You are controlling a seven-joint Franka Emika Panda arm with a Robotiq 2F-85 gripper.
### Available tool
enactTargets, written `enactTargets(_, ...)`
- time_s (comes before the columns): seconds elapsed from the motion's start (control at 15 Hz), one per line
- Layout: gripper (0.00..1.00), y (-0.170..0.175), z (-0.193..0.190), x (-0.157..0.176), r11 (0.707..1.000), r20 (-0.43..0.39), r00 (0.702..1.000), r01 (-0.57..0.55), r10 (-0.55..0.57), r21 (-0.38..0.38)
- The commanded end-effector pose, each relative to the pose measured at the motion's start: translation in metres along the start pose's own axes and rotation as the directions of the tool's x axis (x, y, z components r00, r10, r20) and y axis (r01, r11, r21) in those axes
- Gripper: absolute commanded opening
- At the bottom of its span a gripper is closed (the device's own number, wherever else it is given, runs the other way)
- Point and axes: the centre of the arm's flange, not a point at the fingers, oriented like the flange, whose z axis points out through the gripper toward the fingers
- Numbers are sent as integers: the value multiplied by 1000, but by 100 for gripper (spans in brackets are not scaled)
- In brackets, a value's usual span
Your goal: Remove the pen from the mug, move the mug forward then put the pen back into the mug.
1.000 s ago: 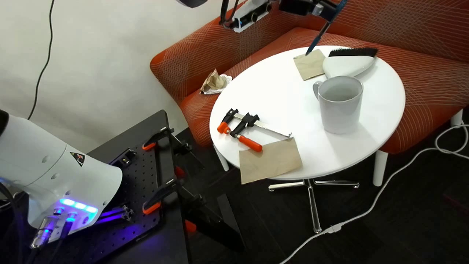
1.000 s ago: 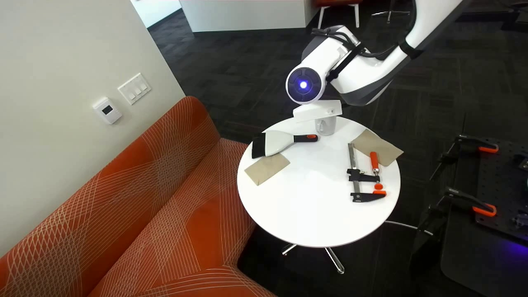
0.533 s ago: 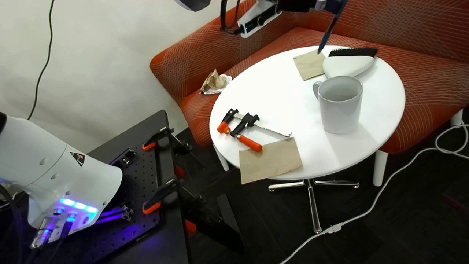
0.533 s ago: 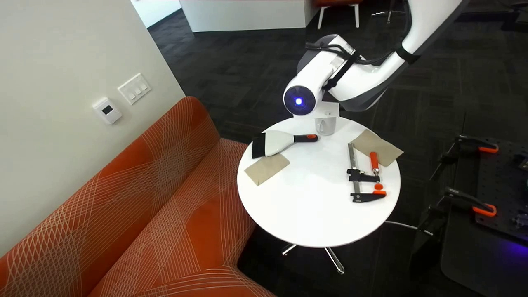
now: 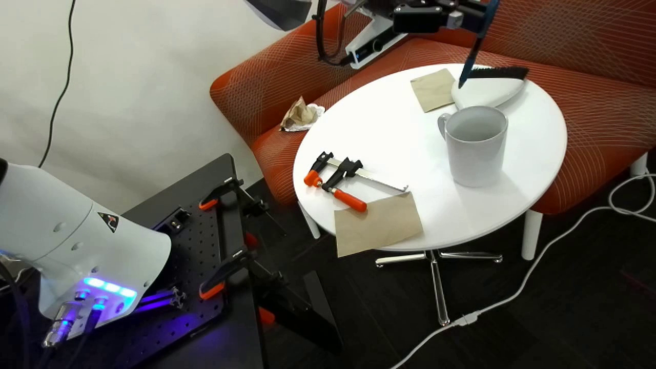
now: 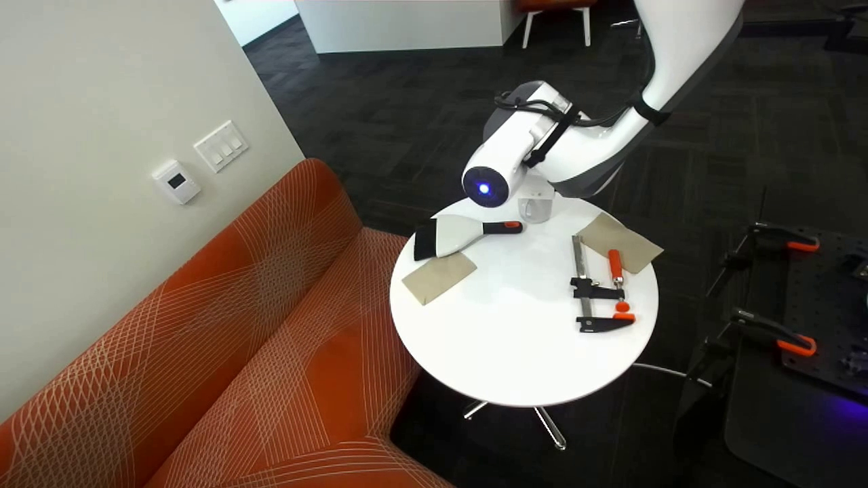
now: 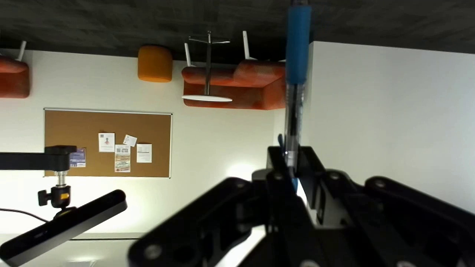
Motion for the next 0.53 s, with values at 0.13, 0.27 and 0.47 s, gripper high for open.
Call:
enactTargets(0.13, 4, -11, 19, -26, 999, -36, 999, -15, 14, -45)
enactTargets(0.27, 4, -13, 24, -35, 999, -30, 1000, -9, 8, -52)
enactTargets(0.47, 4, -17, 31, -47, 998, -19, 1000, -2, 1, -58)
